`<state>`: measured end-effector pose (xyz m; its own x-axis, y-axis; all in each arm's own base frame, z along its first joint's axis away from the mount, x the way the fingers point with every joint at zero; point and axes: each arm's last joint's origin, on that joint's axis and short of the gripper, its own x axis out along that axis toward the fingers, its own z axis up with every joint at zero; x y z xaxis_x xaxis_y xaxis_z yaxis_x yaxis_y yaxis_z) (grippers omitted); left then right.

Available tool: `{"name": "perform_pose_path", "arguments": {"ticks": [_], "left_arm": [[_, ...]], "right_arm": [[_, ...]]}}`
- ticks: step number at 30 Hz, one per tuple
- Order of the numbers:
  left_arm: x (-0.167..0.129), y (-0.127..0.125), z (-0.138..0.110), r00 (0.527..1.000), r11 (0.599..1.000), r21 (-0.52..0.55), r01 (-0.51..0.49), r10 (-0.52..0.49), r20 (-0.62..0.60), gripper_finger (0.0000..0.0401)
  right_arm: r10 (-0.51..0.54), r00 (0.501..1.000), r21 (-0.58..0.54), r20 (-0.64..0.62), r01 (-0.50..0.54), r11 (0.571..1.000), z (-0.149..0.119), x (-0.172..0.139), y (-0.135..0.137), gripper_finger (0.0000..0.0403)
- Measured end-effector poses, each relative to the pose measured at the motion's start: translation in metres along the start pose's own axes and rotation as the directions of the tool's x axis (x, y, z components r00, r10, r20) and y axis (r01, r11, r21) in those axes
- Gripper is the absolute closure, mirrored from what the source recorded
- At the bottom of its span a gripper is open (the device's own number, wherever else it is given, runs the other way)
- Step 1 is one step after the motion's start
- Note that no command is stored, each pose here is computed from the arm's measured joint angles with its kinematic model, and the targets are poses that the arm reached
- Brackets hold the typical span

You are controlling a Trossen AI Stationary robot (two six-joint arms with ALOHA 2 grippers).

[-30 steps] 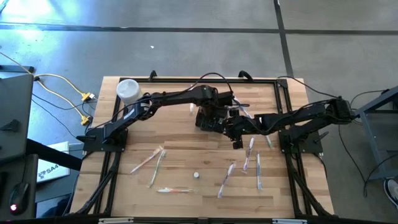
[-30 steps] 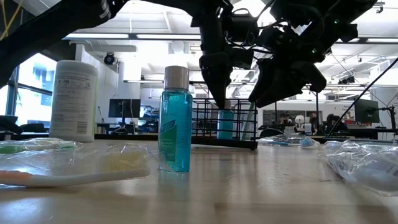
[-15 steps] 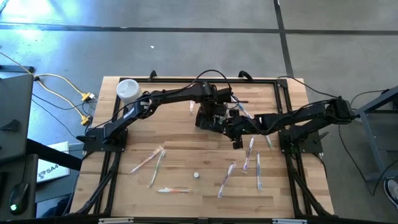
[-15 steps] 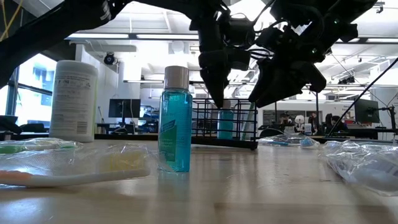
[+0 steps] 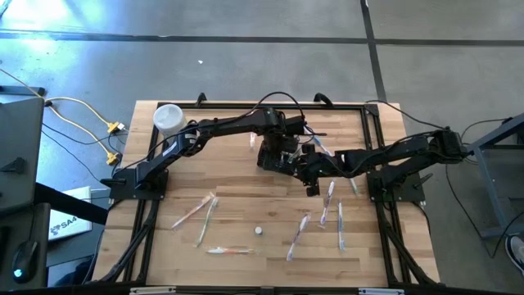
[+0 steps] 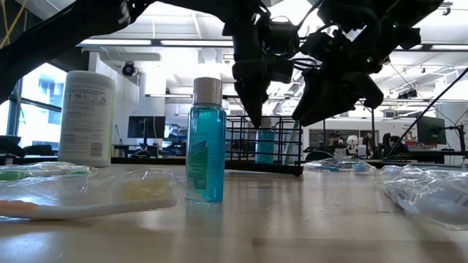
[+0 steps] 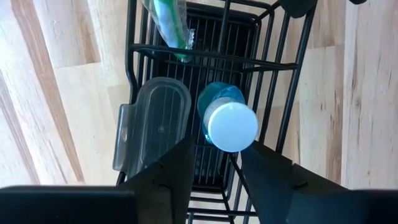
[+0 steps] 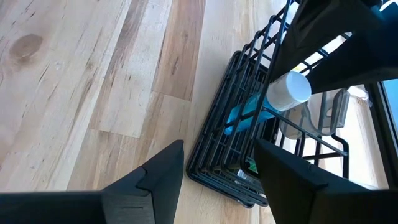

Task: Pick & Place toothbrushing station
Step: Put the top mouthwash into the mesh organizer, then put the middle orange toothbrush into the mesh organizer

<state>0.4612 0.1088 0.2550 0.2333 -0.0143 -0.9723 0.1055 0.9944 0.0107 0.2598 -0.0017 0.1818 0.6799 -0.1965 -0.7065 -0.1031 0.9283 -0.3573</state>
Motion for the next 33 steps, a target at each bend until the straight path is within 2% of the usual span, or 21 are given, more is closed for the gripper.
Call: {"name": "perform_pose_path", "arguments": {"ticks": [9,14,33], "left_arm": [[0.0000,0.0010,-0.0013,0.999,0.999,-0.010,-0.030,0.030,-0.021,0.0355],[-0.0001,0.0012,-0.0019,0.999,0.999,-0.012,-0.041,0.041,-0.030,0.0387],[-0.0076,-0.0003,-0.0027,1.000,1.000,-0.021,-0.023,0.023,-0.012,0.0394]], "right_arm": [[0.001,1.000,0.000,-0.002,-0.001,1.000,-0.0002,-0.0002,0.0000,0.0215],[0.000,1.000,0.004,0.000,0.000,1.000,0.0000,-0.0002,0.0000,0.0215],[0.000,1.000,0.004,-0.002,0.000,1.000,-0.0002,-0.0001,0.0000,0.0215]]}}
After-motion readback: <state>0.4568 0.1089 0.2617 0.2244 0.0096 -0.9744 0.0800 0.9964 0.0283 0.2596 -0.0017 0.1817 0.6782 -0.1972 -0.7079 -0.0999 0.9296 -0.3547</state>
